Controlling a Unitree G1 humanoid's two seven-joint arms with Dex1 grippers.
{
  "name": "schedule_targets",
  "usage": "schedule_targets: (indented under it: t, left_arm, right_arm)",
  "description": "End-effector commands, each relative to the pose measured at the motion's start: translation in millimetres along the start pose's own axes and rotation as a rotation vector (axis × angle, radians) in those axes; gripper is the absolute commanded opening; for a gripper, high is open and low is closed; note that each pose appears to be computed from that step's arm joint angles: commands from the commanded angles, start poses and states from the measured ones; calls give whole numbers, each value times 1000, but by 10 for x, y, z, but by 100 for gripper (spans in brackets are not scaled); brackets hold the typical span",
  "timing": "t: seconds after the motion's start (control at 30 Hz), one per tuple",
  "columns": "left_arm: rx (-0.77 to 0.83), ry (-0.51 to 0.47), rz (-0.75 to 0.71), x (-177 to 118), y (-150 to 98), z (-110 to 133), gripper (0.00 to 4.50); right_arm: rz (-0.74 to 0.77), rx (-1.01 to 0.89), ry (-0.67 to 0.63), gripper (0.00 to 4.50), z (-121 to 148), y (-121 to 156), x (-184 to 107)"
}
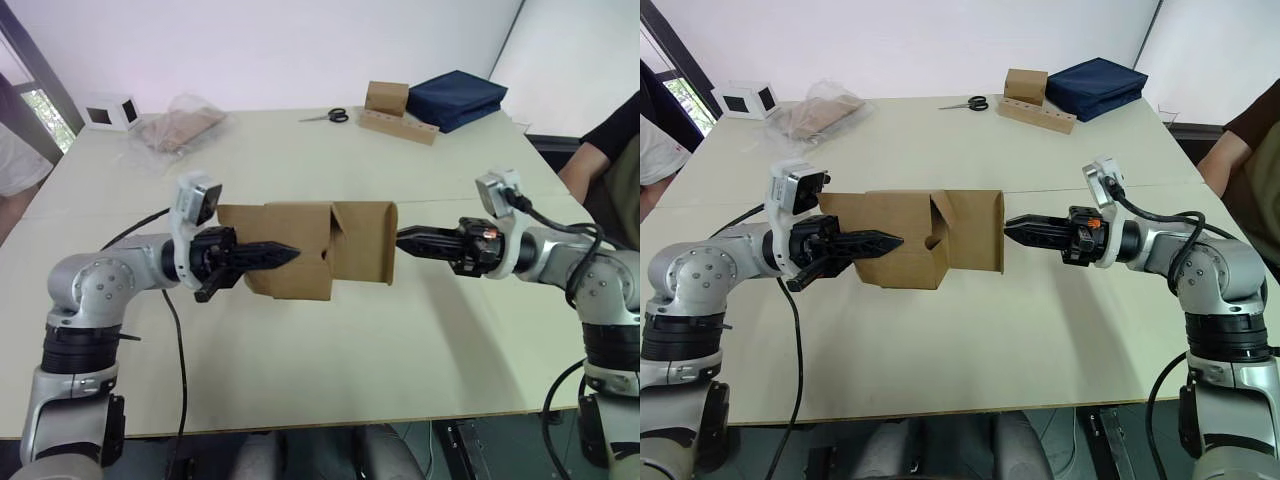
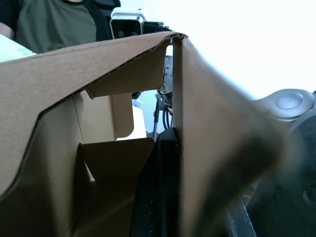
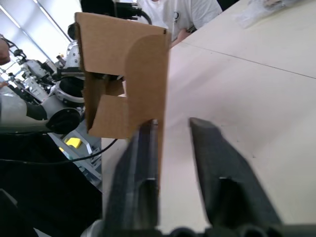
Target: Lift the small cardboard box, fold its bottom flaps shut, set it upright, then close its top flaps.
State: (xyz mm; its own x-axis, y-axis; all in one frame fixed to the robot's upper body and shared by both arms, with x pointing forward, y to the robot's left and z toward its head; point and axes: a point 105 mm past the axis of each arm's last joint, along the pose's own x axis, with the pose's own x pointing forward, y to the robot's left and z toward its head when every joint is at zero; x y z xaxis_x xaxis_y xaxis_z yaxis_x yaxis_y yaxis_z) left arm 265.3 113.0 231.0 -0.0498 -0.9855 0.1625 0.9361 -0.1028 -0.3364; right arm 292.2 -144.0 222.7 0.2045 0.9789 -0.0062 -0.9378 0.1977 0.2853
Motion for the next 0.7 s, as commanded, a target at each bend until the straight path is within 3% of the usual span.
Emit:
schedule_targets:
  t: [0.03,0.7]
  left_arm:
    - [42,1,-15,12,-73,59,0]
    - [48,-6,-9,4,-32,52,0]
  right_arm:
    - [46,-41,-20,118,93,113,48]
    - [124,-42,-18,118,43,350,245]
